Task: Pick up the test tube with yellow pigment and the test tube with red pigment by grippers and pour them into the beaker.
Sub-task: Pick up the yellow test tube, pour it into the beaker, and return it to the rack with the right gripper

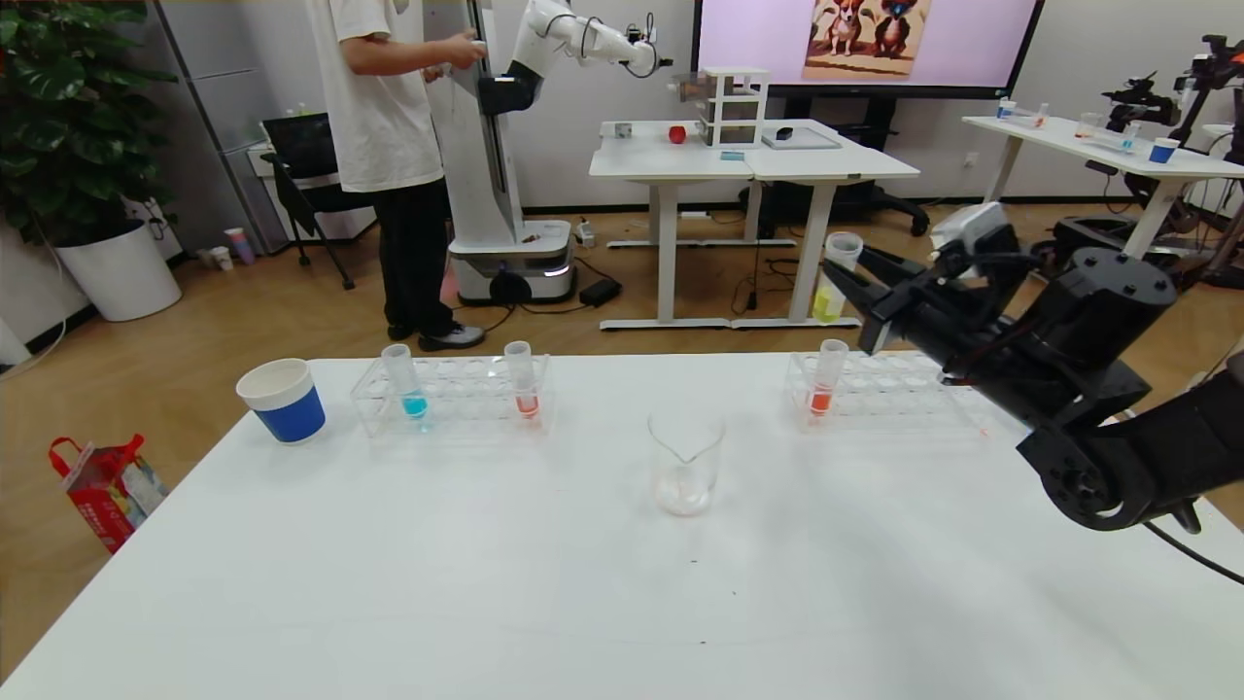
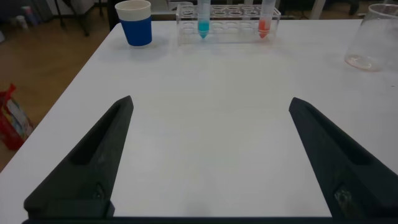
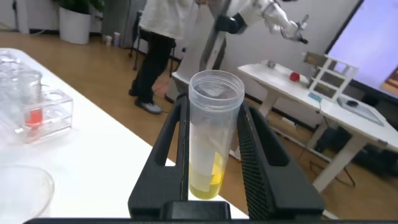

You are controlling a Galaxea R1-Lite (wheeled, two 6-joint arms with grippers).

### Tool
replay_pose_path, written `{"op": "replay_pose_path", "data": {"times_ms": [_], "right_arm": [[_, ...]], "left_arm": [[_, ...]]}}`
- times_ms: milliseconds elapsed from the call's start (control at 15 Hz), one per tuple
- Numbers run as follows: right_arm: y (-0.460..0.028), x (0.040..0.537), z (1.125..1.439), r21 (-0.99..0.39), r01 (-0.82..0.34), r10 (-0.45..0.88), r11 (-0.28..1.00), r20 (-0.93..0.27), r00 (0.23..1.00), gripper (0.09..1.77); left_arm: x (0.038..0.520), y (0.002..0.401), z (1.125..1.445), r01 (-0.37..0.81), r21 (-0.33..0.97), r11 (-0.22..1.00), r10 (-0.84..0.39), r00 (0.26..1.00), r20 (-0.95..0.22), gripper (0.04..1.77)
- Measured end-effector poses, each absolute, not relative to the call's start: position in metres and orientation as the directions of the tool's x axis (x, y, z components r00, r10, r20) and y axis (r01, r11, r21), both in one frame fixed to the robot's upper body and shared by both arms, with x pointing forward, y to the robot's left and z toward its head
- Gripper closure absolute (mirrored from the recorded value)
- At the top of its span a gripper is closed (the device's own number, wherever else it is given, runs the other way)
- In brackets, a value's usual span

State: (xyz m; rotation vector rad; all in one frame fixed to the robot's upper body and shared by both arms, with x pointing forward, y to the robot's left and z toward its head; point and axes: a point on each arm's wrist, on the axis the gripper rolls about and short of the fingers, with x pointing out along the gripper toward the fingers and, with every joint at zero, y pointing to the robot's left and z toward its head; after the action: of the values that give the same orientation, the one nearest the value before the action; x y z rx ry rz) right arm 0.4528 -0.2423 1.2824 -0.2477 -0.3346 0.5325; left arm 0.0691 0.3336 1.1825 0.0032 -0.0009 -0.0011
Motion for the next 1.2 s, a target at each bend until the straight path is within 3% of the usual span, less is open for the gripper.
{"op": "replay_pose_path", "data": {"times_ms": [267, 467, 800, 1200], "right_arm": [[-0.199, 0.445, 1.275, -0.510, -0.520, 0.701, 0.685, 0.269, 0.660, 1.36], [-0.193, 0.446, 1.262, -0.666, -0.500, 0.789, 0.554, 0.227, 0.571, 1.36], [-0.192, 0.441, 1.244, -0.756, -0.484, 0.846, 0.441, 0.170, 0.506, 1.36], [-0.194, 0.444, 1.238, -0.866, -0.382, 0.897, 0.322, 0.151, 0.415, 1.36]], "left_arm": [[0.069, 0.334, 1.182, 0.001, 0.002, 1.000, -0.001, 1.000, 0.001, 0.06], [0.069, 0.334, 1.182, 0.001, 0.003, 1.000, -0.001, 1.000, 0.001, 0.06], [0.069, 0.334, 1.182, 0.001, 0.003, 1.000, -0.001, 1.000, 0.001, 0.06], [0.069, 0.334, 1.182, 0.001, 0.003, 1.000, -0.001, 1.000, 0.001, 0.06]]}}
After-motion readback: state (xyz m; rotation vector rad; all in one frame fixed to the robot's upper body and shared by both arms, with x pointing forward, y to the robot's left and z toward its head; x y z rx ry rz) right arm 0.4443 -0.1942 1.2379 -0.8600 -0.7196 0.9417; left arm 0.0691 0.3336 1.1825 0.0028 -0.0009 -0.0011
